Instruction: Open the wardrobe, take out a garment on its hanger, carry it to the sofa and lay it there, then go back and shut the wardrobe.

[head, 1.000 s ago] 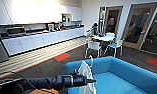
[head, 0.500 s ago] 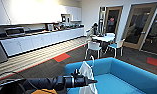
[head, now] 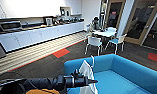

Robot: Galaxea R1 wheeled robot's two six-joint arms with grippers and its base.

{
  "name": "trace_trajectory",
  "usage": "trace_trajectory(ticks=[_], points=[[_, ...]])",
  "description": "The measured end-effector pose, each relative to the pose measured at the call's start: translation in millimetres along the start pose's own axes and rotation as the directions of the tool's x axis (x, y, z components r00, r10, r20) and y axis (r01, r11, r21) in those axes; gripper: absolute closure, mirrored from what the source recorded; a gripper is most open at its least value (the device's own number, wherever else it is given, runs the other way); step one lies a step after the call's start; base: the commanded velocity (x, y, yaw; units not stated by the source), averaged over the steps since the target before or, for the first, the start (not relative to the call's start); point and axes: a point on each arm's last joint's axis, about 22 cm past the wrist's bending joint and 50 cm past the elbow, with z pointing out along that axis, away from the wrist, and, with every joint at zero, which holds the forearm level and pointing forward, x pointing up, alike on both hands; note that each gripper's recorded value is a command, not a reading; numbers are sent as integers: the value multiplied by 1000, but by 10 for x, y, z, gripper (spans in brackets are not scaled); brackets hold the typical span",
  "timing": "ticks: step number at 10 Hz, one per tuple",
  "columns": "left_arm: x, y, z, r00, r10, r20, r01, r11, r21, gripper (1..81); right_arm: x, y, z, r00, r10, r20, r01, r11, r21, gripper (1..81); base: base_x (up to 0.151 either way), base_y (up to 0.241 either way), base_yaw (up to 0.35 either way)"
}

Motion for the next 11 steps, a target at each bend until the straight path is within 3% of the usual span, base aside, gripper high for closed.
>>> trace_trajectory(ticks=[2,9,11], points=[[-24,-283,40,998,-59,7,59,998,4,811,-167,15,-28,999,15,46,-15,1000,-9,10,92,0,0],[4,-332,384,998,-68,20,68,997,-20,811,-177,19,-32,998,19,52,-18,1000,-12,10,100,0,0],[-25,-436,467,995,-93,27,93,995,-27,811,-261,34,-51,997,26,71,-24,1000,-17,10,114,0,0]])
